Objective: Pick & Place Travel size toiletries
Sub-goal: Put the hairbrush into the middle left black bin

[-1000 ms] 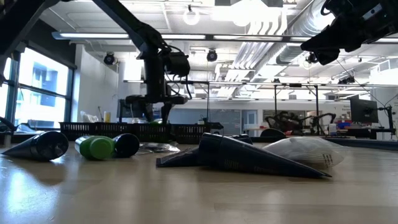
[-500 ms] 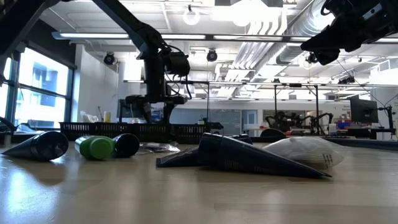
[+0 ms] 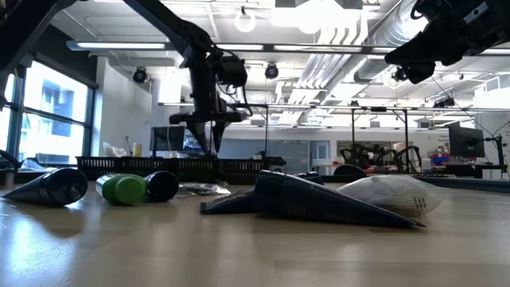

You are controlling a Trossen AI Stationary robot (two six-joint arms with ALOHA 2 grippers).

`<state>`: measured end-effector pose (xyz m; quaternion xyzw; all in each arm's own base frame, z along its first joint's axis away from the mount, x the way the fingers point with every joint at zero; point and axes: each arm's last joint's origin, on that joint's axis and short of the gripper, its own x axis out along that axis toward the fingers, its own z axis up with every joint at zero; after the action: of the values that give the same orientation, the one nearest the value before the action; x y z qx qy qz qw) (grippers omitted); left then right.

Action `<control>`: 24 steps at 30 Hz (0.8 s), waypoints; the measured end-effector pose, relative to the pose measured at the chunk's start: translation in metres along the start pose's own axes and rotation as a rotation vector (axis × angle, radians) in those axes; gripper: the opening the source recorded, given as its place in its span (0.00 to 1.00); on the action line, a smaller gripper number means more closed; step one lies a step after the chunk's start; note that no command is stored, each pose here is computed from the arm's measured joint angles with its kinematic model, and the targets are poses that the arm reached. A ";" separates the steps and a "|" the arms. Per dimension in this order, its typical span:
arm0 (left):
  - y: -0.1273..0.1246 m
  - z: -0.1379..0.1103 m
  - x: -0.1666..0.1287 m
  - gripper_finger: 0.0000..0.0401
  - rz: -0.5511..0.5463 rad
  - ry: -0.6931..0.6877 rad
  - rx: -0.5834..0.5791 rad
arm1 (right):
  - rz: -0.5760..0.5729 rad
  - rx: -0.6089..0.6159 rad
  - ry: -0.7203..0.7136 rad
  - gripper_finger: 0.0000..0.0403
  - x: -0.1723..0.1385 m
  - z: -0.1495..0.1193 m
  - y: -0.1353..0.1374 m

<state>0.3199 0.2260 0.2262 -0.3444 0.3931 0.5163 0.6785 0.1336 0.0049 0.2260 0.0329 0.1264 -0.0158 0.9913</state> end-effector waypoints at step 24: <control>-0.027 -0.042 -0.097 0.05 -0.031 -0.184 0.411 | -0.029 0.003 -0.033 0.01 0.000 0.003 -0.001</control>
<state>0.3236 0.1420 0.2949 -0.1565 0.4209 0.4441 0.7753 0.1343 0.0040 0.2290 0.0322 0.1104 -0.0309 0.9929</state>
